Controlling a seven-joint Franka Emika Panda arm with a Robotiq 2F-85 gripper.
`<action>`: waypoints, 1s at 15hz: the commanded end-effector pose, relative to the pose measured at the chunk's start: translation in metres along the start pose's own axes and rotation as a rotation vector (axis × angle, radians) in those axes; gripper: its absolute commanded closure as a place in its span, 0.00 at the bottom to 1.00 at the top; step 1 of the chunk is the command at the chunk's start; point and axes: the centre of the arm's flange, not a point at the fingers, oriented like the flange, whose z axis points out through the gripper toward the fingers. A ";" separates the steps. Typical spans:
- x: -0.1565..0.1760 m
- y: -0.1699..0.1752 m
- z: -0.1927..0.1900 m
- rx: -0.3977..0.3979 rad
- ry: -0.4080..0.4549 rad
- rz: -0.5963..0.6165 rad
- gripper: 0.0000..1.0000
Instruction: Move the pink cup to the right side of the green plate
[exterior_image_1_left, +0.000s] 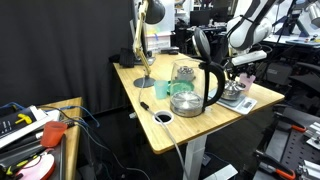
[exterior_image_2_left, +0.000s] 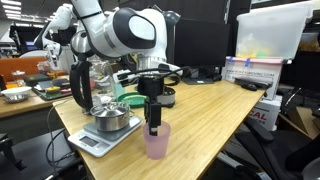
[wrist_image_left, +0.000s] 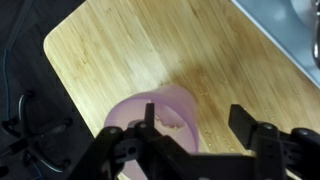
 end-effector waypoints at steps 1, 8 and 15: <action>0.008 -0.003 -0.001 0.000 -0.001 -0.008 0.54; 0.018 0.005 -0.004 -0.008 0.020 0.025 0.99; 0.026 0.015 -0.018 -0.048 0.133 0.103 0.99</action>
